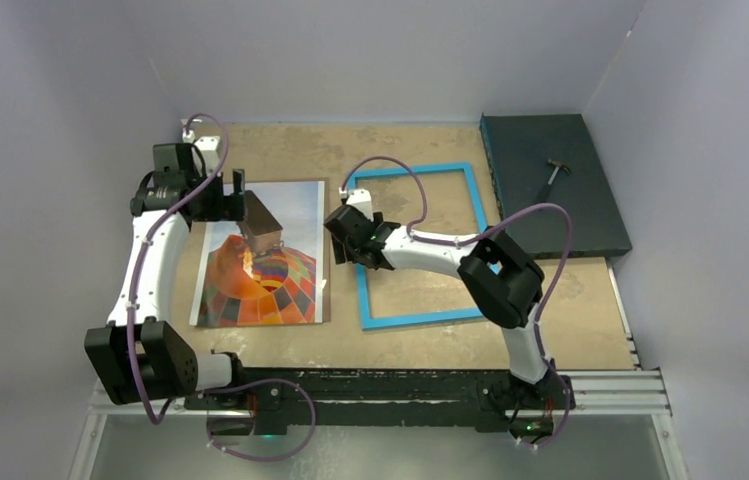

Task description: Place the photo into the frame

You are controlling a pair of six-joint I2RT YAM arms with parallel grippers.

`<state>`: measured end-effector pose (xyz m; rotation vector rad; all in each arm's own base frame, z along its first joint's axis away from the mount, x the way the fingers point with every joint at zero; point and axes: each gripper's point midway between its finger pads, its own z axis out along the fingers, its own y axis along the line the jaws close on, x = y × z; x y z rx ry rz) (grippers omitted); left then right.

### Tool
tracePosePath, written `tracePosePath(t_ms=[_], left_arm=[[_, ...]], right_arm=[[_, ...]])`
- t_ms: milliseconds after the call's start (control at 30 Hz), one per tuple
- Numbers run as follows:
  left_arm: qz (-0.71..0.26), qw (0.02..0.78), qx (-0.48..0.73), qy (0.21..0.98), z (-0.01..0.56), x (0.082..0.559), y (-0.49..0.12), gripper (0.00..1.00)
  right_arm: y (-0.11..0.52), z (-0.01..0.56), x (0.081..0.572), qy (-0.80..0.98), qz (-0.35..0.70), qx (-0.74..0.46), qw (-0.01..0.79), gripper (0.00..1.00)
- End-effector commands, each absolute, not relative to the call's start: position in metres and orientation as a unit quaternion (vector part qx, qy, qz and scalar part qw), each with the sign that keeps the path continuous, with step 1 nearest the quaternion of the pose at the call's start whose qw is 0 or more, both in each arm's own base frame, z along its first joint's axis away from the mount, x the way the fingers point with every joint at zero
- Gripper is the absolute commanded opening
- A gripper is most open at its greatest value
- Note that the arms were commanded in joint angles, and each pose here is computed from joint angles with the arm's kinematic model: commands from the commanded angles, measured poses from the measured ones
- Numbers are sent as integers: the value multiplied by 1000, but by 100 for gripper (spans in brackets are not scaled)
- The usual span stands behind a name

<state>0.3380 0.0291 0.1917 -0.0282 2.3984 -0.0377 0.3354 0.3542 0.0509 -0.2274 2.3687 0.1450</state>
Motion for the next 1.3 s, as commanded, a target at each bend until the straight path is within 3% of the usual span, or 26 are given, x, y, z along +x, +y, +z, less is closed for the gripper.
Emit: tracePosePath(t_ms=[0, 300, 467, 667, 833, 1000, 1267], left_arm=[[-25, 382, -5, 924, 222, 334, 23, 99], [-34, 382, 9, 924, 228, 328, 19, 100], [-43, 374, 11, 926, 223, 328, 15, 100], [-79, 383, 52, 919, 215, 321, -1, 100], [-88, 350, 53, 931, 199, 314, -3, 100], [-118, 358, 45, 925, 199, 317, -13, 99], [-166, 369, 22, 914, 201, 330, -28, 97]], right_arm=[[352, 42, 336, 925, 26, -74, 372, 72], [349, 15, 326, 932, -3, -76, 354, 60], [362, 41, 330, 929, 25, -62, 363, 31], [386, 121, 346, 910, 83, -43, 403, 12], [399, 193, 361, 890, 150, -18, 430, 8], [401, 245, 370, 879, 246, 14, 408, 0], [398, 321, 370, 842, 380, 24, 381, 0]])
